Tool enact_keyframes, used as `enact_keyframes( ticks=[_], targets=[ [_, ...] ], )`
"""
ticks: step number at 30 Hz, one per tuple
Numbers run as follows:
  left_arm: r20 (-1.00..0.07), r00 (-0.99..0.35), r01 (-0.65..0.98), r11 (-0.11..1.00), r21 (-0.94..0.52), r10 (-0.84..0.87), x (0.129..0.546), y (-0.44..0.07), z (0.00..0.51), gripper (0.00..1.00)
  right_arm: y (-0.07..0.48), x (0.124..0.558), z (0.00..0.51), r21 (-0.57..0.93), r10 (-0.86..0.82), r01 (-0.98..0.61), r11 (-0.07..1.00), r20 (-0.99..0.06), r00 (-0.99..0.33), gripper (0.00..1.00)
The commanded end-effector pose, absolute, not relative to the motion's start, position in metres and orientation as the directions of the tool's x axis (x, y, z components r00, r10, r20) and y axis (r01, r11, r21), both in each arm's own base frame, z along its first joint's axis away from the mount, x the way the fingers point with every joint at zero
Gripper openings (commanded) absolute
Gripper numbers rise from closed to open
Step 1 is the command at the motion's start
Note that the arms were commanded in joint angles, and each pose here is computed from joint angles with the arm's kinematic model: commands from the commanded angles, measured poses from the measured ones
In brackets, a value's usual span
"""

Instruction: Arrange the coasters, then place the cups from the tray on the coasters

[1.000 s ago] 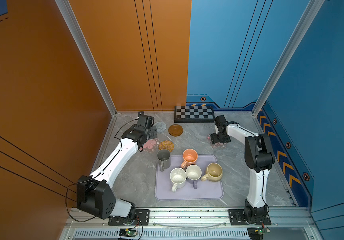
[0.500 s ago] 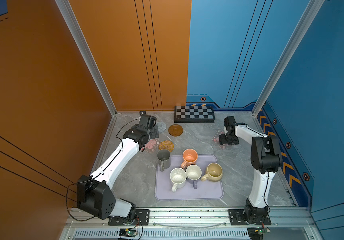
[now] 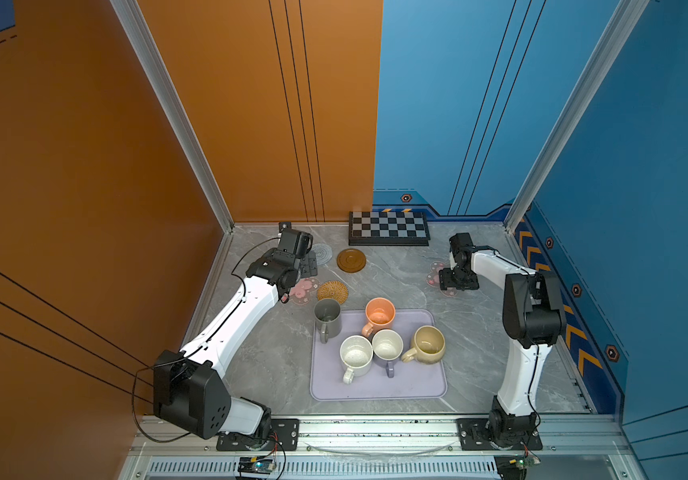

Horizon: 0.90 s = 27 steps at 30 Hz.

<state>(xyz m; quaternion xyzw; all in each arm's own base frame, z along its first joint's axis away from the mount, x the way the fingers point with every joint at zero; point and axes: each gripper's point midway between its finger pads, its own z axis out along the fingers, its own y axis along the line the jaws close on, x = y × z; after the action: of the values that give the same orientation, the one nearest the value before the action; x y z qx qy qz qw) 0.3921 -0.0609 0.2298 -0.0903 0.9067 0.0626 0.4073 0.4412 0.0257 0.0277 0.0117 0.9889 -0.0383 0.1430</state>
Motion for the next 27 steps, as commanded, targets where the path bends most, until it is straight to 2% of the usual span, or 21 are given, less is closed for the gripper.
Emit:
enact_keyframes(
  ticks=[1,10,25,27],
  targets=[
    [-0.760,-0.641,-0.221,0.974,0.049,-0.107,0.389,-0.061,0.239,0.98,0.041,0.426,0.027,-0.036,0.019,0.030,0.999,-0.263,-0.964,0.78],
    [-0.765,-0.635,-0.219,0.975,0.042,-0.109,0.382,-0.062,0.241,0.98,0.069,0.416,0.018,0.011,0.013,0.010,1.000,-0.259,-0.966,0.78],
    [-0.773,-0.625,-0.227,0.973,0.048,-0.108,0.366,-0.054,0.246,0.98,0.066,0.452,0.019,0.018,0.102,0.102,0.995,-0.317,-0.943,0.76],
    [-0.772,-0.627,-0.227,0.973,0.047,-0.109,0.366,-0.054,0.246,0.98,0.061,0.452,0.010,0.001,0.121,0.126,0.992,-0.291,-0.949,0.76]
  ],
)
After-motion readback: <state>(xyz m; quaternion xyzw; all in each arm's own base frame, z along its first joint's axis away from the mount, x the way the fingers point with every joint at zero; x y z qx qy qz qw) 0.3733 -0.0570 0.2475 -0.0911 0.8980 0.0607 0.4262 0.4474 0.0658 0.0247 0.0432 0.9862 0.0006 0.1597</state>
